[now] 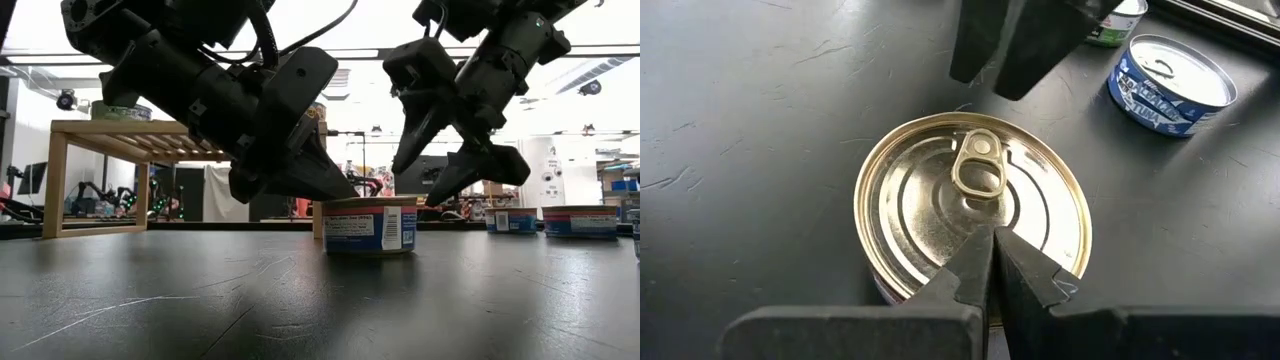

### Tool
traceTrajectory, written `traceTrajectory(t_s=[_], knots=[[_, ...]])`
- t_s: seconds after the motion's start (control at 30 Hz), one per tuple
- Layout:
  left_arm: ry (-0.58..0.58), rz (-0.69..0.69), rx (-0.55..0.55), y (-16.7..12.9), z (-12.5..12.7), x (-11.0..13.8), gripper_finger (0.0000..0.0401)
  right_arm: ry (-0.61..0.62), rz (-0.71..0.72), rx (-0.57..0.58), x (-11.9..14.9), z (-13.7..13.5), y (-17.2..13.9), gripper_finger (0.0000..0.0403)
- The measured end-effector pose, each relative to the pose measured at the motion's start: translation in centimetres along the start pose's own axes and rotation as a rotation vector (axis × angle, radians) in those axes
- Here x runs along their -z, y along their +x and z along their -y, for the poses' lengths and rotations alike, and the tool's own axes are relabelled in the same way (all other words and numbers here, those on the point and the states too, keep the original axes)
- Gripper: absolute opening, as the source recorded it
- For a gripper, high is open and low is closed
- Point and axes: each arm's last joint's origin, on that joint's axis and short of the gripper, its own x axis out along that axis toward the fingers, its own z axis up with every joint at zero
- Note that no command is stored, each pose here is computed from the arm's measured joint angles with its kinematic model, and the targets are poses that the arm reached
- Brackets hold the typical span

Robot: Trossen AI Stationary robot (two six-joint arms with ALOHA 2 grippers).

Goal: Stack canned seafood by type on shelf
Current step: Stack the blue pink tuna can on top of the other blue pink tuna can on the shelf

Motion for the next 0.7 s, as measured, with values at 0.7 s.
traceTrajectory(t_s=[0.7], knots=[[-0.050,0.023,-0.016,-0.6,0.2,1.2,0.0000,-0.007,0.019,-0.069,0.0,-0.2,0.2,0.0274]])
